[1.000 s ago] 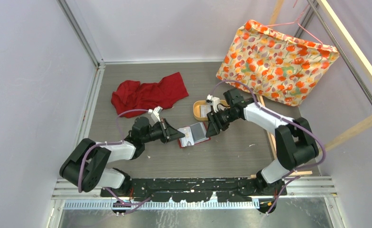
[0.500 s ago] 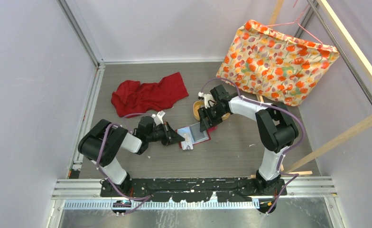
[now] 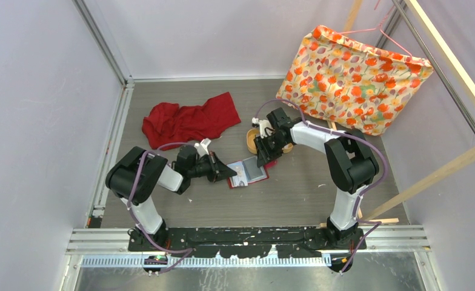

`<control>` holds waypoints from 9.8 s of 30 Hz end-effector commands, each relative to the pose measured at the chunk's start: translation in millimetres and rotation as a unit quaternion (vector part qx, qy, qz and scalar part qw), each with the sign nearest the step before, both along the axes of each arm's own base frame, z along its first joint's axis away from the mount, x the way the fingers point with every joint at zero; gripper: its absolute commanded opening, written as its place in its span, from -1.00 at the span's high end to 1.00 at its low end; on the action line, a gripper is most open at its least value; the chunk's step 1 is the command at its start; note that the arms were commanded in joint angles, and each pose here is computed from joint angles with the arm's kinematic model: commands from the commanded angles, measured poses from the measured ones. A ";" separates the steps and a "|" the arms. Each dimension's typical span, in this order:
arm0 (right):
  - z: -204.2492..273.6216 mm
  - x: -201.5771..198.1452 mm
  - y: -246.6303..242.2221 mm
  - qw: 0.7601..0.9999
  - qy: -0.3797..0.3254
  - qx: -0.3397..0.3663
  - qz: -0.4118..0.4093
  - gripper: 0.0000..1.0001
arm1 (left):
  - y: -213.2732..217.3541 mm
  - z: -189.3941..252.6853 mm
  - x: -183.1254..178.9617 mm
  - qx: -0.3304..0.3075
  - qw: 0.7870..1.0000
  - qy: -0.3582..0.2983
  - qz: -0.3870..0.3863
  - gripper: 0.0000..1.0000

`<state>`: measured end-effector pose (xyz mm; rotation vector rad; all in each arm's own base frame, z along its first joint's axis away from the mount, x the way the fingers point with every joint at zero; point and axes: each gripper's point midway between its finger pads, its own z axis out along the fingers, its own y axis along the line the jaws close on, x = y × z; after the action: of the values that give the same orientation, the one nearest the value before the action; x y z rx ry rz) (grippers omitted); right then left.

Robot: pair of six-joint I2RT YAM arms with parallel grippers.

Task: Put the credit cards into the card holder
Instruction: Insert the credit card into the card holder.

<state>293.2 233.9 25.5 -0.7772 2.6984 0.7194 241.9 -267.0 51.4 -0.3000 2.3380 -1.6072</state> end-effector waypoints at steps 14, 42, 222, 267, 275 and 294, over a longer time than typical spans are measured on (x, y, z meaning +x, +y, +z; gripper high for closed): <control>-5.1 -17.3 -8.9 0.999 0.027 -0.021 0.025 0.21 | -7.2 9.5 17.8 -0.025 0.999 -0.033 -0.002 1.00; -5.4 -18.7 -8.2 0.999 0.034 -0.021 0.032 0.28 | -9.5 1.8 16.7 -0.001 0.999 -0.018 -0.026 0.99; 6.8 -34.5 17.1 0.989 0.011 -0.007 0.148 0.30 | 1.6 -14.2 -14.9 0.107 0.979 0.069 -0.162 0.99; 14.4 -35.4 20.4 0.989 0.003 0.001 0.151 0.30 | -10.1 -16.1 25.6 0.143 0.989 -0.001 -0.027 0.99; 14.1 -37.2 21.3 0.988 0.004 0.001 0.154 0.30 | -6.8 -13.9 25.6 0.149 0.989 -0.017 -0.011 0.99; 14.5 -40.8 25.8 0.987 0.006 0.004 0.159 0.30 | -16.6 -19.1 17.4 0.145 0.989 -0.027 0.027 0.99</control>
<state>258.7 246.8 27.4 -1.1755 2.6524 0.7467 251.7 -284.7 38.8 -0.2111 2.4993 -1.2939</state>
